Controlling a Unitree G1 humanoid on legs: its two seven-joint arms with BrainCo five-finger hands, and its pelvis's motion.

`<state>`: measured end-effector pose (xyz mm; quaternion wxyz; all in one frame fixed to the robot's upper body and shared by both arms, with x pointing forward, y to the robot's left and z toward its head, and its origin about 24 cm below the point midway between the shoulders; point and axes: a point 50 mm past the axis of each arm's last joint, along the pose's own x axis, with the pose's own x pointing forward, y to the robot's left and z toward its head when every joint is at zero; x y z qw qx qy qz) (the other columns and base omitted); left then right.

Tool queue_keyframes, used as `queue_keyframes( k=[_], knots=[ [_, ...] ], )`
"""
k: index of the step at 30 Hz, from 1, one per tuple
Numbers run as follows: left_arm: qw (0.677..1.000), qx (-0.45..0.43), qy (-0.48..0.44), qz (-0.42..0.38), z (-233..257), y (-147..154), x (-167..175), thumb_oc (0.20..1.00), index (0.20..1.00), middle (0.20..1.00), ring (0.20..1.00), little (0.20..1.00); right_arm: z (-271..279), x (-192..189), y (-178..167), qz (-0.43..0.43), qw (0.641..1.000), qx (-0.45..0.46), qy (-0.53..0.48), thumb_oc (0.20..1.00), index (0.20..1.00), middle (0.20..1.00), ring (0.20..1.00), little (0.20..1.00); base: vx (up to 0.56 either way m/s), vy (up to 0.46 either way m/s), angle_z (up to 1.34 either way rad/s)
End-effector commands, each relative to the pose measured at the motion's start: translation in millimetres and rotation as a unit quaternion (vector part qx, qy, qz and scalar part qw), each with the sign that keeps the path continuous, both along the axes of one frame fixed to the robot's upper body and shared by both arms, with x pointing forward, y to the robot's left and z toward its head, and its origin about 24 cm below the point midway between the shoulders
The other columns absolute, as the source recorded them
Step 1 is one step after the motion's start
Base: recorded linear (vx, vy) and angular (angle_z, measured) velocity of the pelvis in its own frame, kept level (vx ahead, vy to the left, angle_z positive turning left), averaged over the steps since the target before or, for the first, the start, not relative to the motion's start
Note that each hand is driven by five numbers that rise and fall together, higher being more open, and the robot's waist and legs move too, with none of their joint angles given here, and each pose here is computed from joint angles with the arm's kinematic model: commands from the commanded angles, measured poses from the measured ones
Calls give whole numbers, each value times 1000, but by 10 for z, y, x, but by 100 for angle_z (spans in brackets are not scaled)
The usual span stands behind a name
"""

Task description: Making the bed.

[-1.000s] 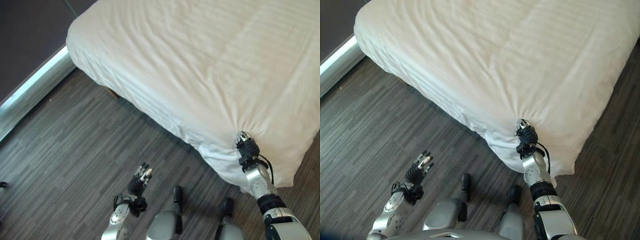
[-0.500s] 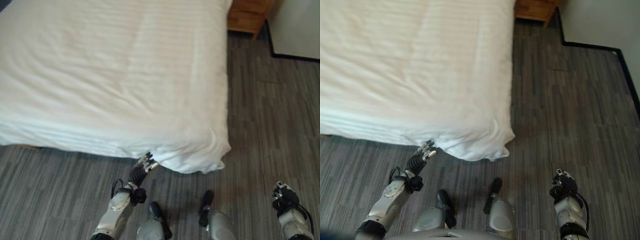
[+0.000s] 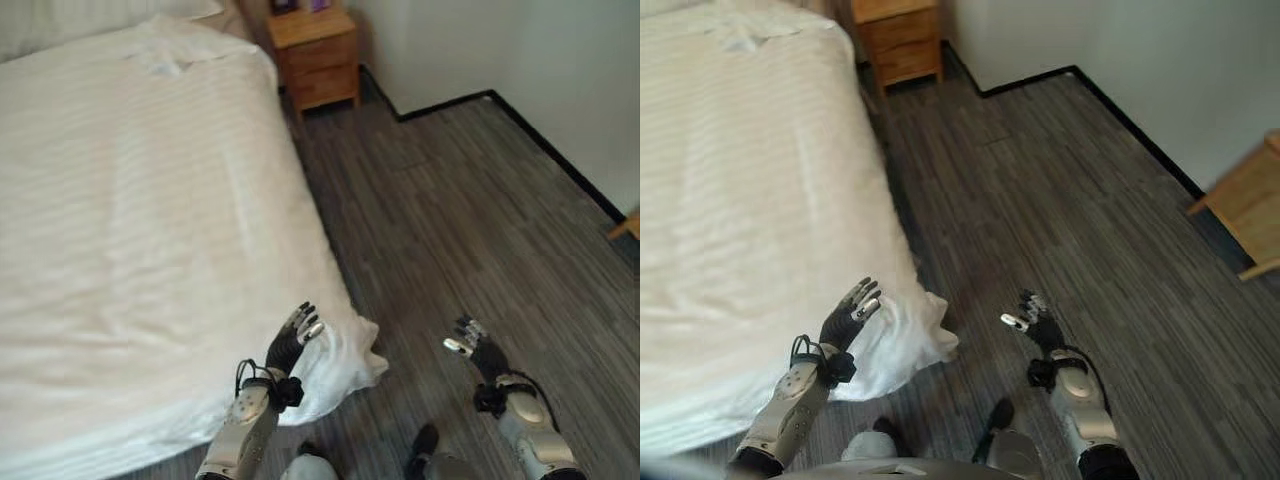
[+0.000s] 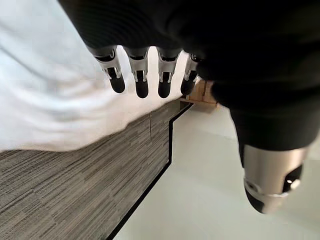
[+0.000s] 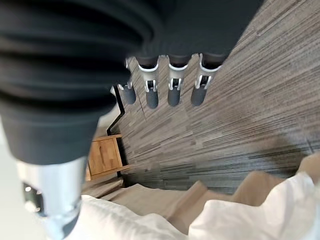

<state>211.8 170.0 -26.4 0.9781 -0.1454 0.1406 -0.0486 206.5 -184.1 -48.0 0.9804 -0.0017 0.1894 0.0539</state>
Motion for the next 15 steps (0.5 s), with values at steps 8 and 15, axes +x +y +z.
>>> queue_keyframes(
  k=[8, 15],
  knots=[
    [978, -206, -28, 13, 186, -501, 133, 1000, 1000, 1000, 1000, 1000, 284, 218, -291, 25, 985, -161, -61, 1000, 1000, 1000, 1000, 1000, 204, -167, -172],
    [968, -240, -28, -71, 316, -846, 154, 1000, 1000, 1000, 1000, 1000, 283, 380, -419, -7, 971, -233, -49, 1000, 1000, 1000, 1000, 1000, 387, -7, -17]
  ],
)
